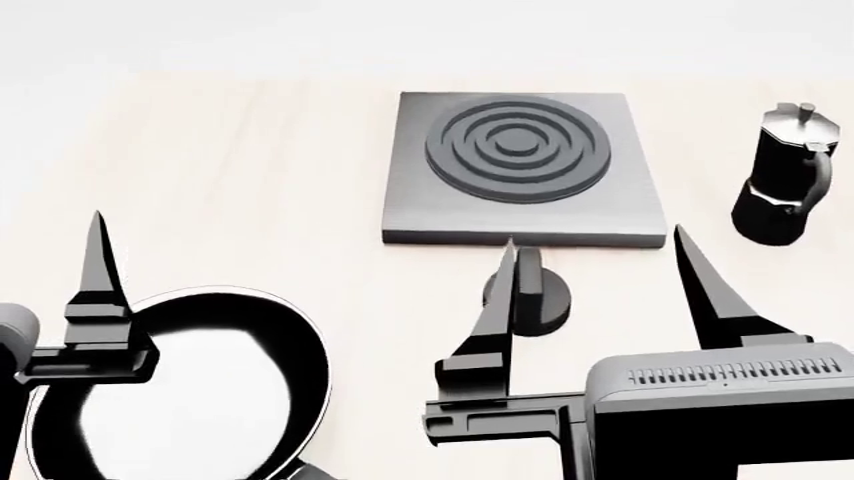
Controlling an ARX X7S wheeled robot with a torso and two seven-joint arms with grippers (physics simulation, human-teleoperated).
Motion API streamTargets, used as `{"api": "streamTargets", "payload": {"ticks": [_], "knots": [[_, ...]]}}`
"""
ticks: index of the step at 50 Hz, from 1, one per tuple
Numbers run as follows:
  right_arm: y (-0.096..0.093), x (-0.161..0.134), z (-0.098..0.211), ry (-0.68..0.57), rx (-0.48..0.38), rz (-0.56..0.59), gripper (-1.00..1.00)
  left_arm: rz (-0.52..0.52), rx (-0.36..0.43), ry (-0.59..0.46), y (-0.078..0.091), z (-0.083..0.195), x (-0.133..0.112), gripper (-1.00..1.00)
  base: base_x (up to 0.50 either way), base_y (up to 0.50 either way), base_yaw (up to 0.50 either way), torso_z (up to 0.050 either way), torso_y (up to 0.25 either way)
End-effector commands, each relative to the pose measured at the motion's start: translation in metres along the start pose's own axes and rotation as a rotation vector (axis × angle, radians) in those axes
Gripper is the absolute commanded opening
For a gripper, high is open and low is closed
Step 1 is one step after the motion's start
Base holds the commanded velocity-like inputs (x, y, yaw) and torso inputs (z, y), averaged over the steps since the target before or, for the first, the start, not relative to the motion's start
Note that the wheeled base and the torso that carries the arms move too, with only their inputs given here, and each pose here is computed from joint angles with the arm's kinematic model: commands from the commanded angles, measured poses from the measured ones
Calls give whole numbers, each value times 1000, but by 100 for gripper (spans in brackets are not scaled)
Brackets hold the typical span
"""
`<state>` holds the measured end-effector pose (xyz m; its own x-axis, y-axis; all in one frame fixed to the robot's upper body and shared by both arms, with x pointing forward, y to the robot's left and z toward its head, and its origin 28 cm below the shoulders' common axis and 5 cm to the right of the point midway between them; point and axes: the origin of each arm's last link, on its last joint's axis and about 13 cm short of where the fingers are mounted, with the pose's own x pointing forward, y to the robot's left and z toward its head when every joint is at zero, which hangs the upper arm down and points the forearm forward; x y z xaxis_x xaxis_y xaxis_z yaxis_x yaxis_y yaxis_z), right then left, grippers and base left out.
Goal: Turn on the stove.
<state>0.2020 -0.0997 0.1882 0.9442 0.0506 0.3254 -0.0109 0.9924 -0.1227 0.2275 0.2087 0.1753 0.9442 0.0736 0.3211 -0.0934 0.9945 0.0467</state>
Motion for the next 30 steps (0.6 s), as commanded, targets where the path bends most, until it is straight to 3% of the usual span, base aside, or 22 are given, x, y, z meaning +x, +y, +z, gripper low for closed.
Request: {"api": "streamTargets", "payload": {"ticks": [1, 30], "knots": [[0, 0, 0, 0, 1, -2, 100, 0, -1, 1, 0, -1, 0, 100, 242, 0, 0, 0, 0], [-1, -1, 1, -4, -2, -3, 100, 1, 1, 0, 0, 0, 0, 100, 242, 0, 0, 0, 0]]}}
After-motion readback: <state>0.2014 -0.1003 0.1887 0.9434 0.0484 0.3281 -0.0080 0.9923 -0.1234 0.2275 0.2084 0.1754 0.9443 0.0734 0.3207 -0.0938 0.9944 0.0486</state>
